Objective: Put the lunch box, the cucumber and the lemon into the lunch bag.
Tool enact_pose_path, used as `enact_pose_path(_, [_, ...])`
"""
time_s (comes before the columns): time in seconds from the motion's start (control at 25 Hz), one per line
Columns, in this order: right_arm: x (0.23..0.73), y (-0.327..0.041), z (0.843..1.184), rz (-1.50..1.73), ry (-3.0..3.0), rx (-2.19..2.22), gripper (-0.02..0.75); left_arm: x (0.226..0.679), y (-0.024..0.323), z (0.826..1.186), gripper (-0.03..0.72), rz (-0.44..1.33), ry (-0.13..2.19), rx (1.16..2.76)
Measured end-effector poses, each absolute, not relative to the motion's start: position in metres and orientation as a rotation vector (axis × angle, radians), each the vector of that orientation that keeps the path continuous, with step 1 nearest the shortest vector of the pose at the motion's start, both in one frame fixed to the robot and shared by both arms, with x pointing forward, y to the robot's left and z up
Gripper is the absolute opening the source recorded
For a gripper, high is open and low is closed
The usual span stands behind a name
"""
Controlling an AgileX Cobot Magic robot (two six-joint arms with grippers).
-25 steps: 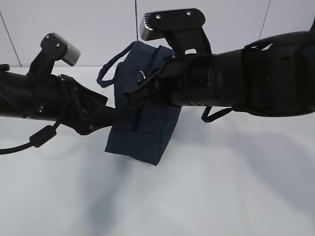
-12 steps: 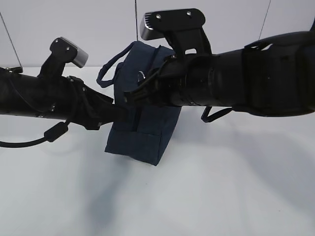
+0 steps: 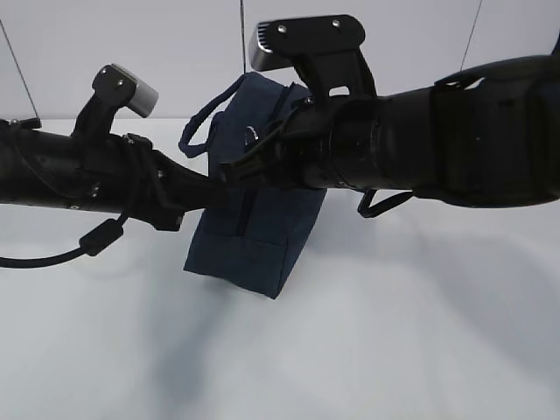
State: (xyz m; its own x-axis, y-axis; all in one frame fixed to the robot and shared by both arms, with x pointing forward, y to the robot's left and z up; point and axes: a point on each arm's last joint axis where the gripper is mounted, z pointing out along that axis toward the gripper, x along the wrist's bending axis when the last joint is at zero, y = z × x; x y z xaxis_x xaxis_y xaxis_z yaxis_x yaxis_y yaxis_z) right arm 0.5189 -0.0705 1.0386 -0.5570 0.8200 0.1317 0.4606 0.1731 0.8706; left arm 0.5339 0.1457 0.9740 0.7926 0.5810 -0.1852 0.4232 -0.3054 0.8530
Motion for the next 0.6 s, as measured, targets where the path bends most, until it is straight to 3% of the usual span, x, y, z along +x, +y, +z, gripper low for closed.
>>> enact_pose_path(0.6, [0.5219,-0.0699,1.0448,1.347,2.062,1.212,0.000,0.5264,0.1447,0.9700,-0.009,0.050,0.803,1.985])
